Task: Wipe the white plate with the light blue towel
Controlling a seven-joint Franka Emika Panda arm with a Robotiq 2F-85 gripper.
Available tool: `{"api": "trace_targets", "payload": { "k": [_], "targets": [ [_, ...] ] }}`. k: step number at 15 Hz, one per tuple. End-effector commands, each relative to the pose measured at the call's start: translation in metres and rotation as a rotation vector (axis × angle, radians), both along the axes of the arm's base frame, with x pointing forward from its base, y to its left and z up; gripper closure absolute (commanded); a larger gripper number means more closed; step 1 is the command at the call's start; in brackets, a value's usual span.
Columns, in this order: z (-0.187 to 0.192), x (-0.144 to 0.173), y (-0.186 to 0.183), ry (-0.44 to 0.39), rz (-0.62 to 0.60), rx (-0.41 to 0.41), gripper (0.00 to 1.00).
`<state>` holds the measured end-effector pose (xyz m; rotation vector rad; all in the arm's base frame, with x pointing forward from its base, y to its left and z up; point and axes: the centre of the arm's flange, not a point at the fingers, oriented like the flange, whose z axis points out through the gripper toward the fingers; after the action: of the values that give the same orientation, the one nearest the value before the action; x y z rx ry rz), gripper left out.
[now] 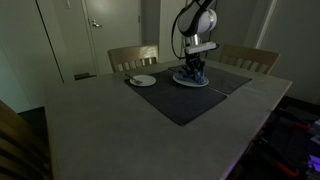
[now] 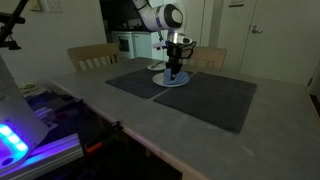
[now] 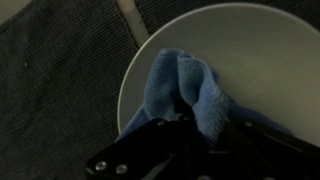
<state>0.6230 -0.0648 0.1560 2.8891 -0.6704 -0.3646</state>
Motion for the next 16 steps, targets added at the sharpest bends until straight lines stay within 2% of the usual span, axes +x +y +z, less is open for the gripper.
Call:
{"api": "trace_targets", "payload": {
  "k": [1, 3, 4, 6, 10, 16],
  "targets": [
    [-0.011, -0.008, 0.014, 0.134, 0.065, 0.121, 0.98],
    [-0.014, -0.009, 0.025, 0.176, 0.113, 0.186, 0.98],
    [-0.015, -0.01, 0.03, 0.169, 0.129, 0.206, 0.98],
    [-0.008, -0.009, 0.042, 0.13, 0.149, 0.23, 0.98],
    [0.017, 0.002, 0.078, 0.073, 0.245, 0.229, 0.98],
    [0.047, 0.026, 0.153, 0.012, 0.411, 0.291, 0.98]
  ]
}}
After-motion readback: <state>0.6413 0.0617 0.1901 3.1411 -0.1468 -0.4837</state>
